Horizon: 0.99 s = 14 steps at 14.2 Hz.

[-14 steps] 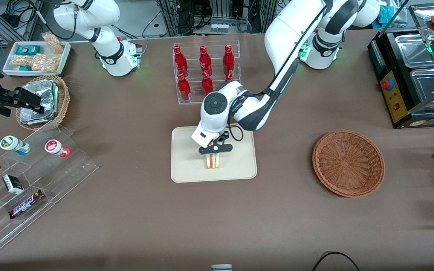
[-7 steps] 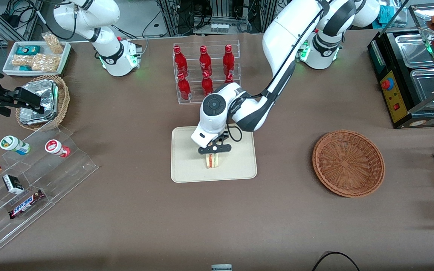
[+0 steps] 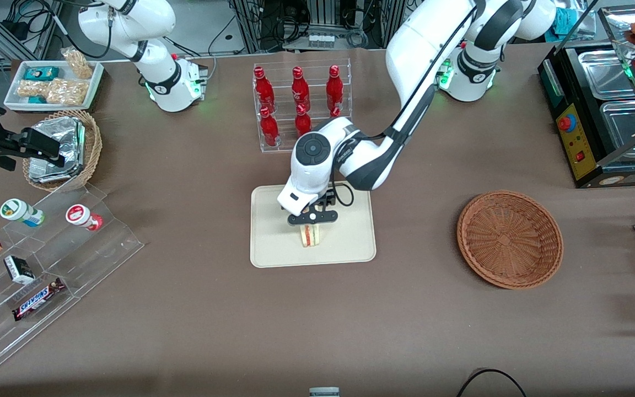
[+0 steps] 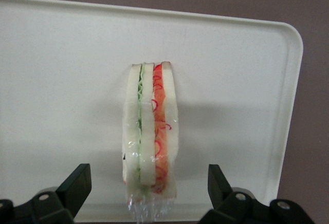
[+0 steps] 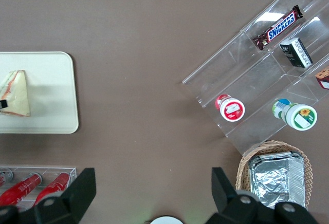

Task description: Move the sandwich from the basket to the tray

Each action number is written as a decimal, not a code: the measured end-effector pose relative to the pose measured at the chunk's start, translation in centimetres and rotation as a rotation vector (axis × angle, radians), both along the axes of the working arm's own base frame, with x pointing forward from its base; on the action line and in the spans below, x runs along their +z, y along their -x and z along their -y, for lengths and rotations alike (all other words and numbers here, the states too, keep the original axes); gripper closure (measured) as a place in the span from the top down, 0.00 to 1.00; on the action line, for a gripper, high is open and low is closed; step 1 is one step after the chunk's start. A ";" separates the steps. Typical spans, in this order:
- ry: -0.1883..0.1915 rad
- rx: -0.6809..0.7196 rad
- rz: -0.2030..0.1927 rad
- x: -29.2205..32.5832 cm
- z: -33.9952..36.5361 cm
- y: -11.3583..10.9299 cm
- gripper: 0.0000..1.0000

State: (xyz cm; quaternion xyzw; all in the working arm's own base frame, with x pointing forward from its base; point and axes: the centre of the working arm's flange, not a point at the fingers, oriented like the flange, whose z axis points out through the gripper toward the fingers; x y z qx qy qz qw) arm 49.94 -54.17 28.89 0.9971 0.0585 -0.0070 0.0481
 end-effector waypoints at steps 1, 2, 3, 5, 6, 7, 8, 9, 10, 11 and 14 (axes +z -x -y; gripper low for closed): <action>-0.016 0.002 -0.004 2.0 -0.5 -0.1 1.00; -0.035 0.008 -0.010 4.0 -1.2 -0.2 1.00; -0.064 0.026 -0.019 5.9 -2.4 -0.4 1.00; -0.146 0.088 -0.056 8.3 -5.8 -1.6 1.00; -0.180 0.114 -0.075 8.7 -7.6 -2.3 1.00; -0.203 0.137 -0.091 8.8 -9.6 -3.0 1.00; -0.216 0.142 -0.105 8.6 -11.8 -3.9 1.00; -0.220 0.125 -0.118 8.6 -14.5 -4.9 1.00; -0.217 0.096 -0.129 9.0 -17.5 -5.9 1.00; -0.211 0.070 -0.137 9.7 -20.6 -6.7 1.00; -0.188 -0.036 -0.165 13.7 -30.1 -7.0 1.00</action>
